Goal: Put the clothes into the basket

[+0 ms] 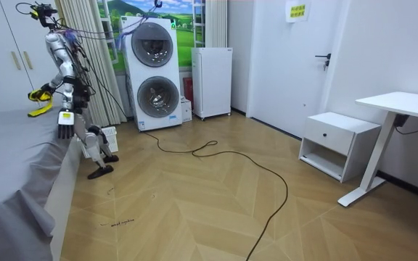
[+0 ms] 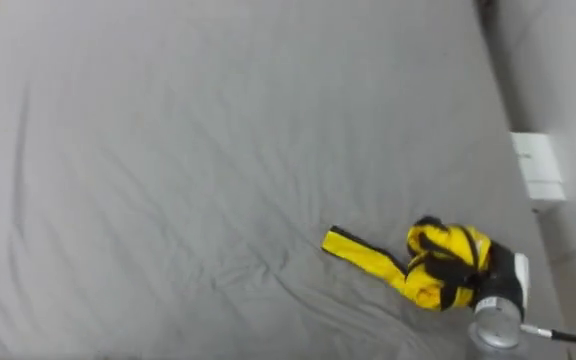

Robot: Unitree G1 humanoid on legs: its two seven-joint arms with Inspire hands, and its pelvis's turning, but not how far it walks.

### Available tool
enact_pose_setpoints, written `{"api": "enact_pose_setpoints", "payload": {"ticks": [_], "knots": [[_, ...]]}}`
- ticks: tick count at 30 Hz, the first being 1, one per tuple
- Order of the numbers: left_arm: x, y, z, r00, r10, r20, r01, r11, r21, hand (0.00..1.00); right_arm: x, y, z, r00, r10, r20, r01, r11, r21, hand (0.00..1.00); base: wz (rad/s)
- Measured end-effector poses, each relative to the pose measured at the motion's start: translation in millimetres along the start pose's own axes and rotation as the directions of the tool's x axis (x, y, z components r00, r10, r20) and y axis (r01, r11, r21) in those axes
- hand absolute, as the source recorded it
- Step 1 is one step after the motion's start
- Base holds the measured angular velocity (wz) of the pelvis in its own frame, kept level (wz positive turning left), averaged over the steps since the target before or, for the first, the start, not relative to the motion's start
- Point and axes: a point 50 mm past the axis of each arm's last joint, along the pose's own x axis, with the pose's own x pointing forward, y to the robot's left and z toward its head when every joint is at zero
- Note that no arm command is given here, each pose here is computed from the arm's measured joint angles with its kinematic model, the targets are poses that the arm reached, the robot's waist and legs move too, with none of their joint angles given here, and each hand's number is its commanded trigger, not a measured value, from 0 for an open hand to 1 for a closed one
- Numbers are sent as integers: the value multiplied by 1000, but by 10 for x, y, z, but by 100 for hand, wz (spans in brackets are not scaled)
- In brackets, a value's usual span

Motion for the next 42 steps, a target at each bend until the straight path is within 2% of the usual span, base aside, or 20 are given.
{"api": "enact_pose_setpoints", "payload": {"ticks": [5,10,13,18,27,30,35,42], "knots": [[-45,48,-209,997,13,-75,-11,1000,19,0,-60,-177,-28,999,-48,8,48,998,29,100,-38],[-51,92,-263,993,32,-114,-34,999,-17,0,-125,-306,-112,997,-79,-21,80,996,29,100,-20],[-55,110,-285,991,39,-127,-40,999,-2,0,-141,-479,-151,989,-144,-36,146,988,55,100,-10],[-82,157,-387,983,62,-173,-61,998,12,0,-242,-667,-337,971,-218,-99,224,973,61,100,-27],[-120,193,-530,966,73,-249,-60,996,58,0,-504,-866,-832,929,-259,-265,262,965,-24,100,-25],[-129,199,-557,962,75,-263,-61,996,60,0,-530,-881,-883,922,-263,-284,265,964,-33,100,-21],[-130,196,-598,953,78,-293,-55,995,86,0,-436,-823,-873,915,-267,-304,274,961,-18,100,-18],[-58,108,-401,967,51,-248,-21,992,122,0,-187,-746,-654,922,-272,-276,286,958,13,100,-11]]}}
